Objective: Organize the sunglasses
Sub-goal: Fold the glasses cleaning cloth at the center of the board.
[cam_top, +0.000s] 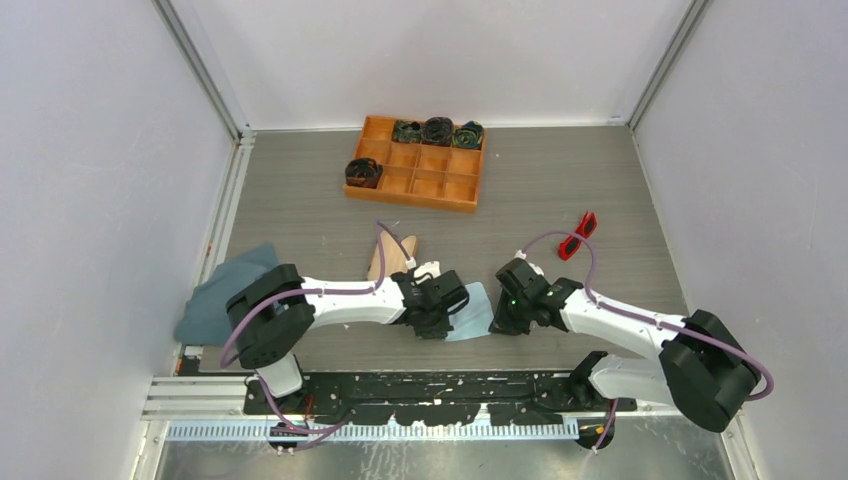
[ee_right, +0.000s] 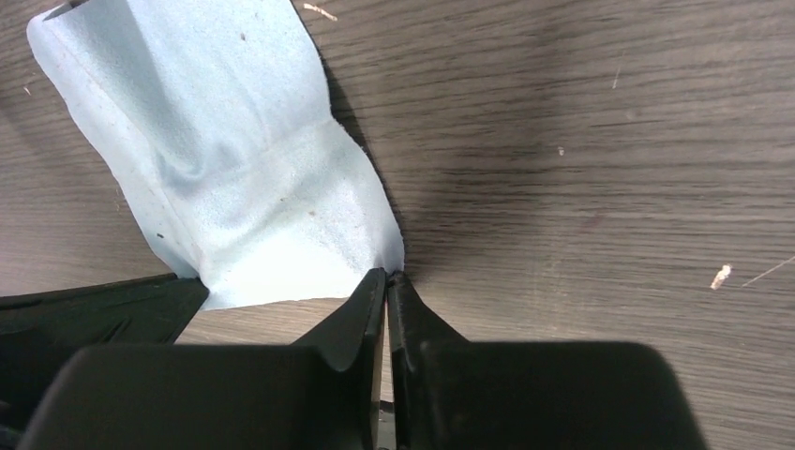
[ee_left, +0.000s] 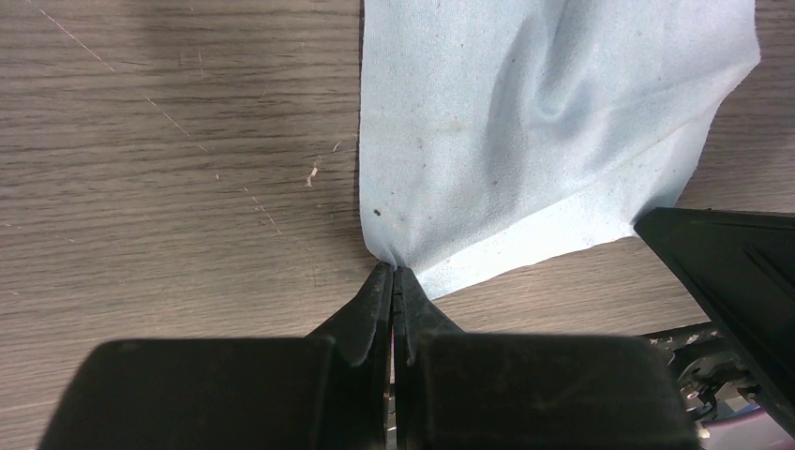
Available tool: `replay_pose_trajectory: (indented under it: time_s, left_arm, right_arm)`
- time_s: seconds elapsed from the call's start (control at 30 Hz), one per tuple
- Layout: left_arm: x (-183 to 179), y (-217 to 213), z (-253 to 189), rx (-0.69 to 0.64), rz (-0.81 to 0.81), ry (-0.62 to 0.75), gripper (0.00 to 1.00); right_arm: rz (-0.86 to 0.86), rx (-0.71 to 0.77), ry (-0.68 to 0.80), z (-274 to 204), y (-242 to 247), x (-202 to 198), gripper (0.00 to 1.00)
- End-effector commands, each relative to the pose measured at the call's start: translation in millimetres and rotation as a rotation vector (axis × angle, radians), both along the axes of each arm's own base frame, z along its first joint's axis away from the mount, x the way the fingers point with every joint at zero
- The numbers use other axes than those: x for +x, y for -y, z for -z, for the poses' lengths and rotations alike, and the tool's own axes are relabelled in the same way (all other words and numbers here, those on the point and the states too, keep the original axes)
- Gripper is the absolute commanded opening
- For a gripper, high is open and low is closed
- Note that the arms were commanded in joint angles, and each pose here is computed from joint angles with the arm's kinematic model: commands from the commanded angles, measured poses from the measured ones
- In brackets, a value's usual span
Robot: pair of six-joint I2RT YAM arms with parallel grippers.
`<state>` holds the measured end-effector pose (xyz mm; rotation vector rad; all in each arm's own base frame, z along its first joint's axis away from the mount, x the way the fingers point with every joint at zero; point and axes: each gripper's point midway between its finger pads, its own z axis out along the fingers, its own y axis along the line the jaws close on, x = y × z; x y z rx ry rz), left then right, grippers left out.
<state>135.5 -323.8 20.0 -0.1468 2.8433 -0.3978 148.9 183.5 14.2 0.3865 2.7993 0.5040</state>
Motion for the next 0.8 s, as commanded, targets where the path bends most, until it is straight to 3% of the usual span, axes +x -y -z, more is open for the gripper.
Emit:
replay_pose_trajectory:
  time_s: [0.0, 0.07, 0.4, 0.77]
  left_arm:
    - [3.3, 1.6, -2.8, 0.002, -0.018, 0.027, 0.01]
    - [3.3, -0.8, -4.8, 0.008, -0.02, 0.032, 0.01]
    - [6.9, -4.0, -63.6, 0.035, 0.03, 0.154, 0.01]
    - [14.0, -2.3, -133.6, -0.056, 0.085, 0.264, 0.01]
  right_arm:
    - [0.002, -0.039, -0.02, 9.0, 7.7, -6.0, 0.06]
    - [0.0, -0.042, -0.022, 7.6, 8.1, -6.9, 0.01]
    - [0.023, -0.048, 0.102, -54.1, 22.1, -1.1, 0.01]
    - [-0.054, -0.002, 0.237, -129.7, 17.8, 8.0, 0.01]
